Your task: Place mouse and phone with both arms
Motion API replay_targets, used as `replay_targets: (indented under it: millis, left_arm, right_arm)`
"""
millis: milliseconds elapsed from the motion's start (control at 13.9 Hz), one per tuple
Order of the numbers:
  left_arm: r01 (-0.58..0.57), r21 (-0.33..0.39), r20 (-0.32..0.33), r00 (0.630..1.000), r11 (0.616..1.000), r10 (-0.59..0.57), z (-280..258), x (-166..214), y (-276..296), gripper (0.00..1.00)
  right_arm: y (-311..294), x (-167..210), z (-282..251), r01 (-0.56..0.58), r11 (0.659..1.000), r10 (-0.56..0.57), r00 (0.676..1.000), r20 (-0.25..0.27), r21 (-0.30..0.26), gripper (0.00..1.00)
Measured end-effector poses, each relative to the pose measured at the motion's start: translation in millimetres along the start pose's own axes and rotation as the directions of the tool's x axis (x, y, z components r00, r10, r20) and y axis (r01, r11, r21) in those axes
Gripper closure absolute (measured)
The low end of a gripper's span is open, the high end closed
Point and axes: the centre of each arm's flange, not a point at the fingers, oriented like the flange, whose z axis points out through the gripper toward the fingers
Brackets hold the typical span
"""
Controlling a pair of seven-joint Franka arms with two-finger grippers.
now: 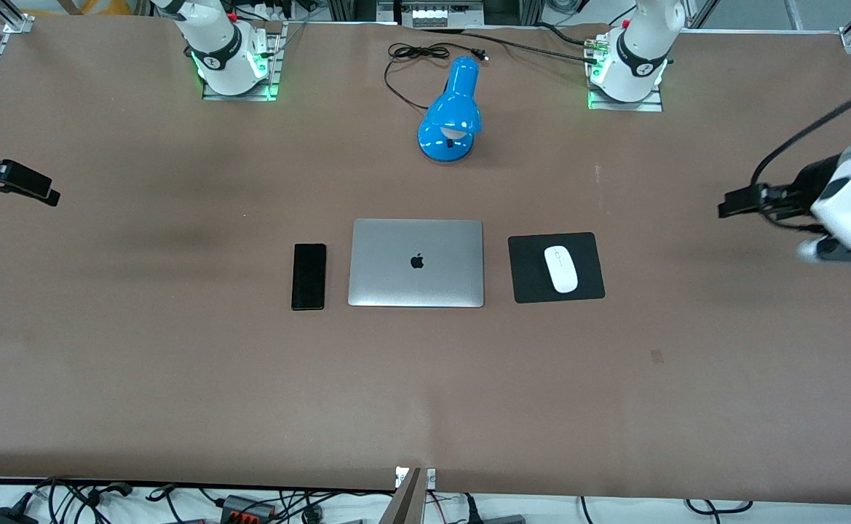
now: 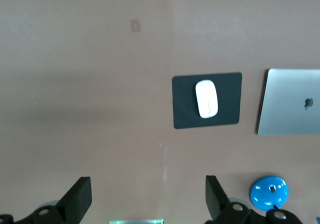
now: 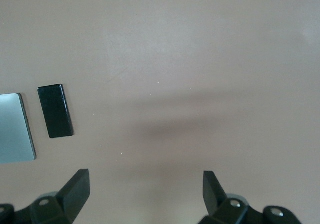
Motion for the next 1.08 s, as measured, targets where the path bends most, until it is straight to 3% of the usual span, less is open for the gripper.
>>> replay_targets:
  millis: [216, 289, 1082]
  left_arm:
    - [0.039, 0.017, -0.163, 0.986, 0.999, -0.036, -12, -28, -12, 0.00]
    - [0.049, 0.019, -0.183, 0.982, 0.999, -0.044, -9, -39, -18, 0.00]
    - [-0.017, 0.076, -0.138, 0.990, 0.997, 0.027, 16, -54, -7, 0.00]
  right_arm:
    - [1, -1, 0, -0.002, 1.000, 0.002, 1.000, 0.006, 0.000, 0.00]
    - [1, -1, 0, -0.002, 1.000, 0.002, 1.000, 0.007, 0.000, 0.00]
    - [5, -1, 1, -0.008, 1.000, 0.008, 1.000, 0.012, 0.000, 0.00]
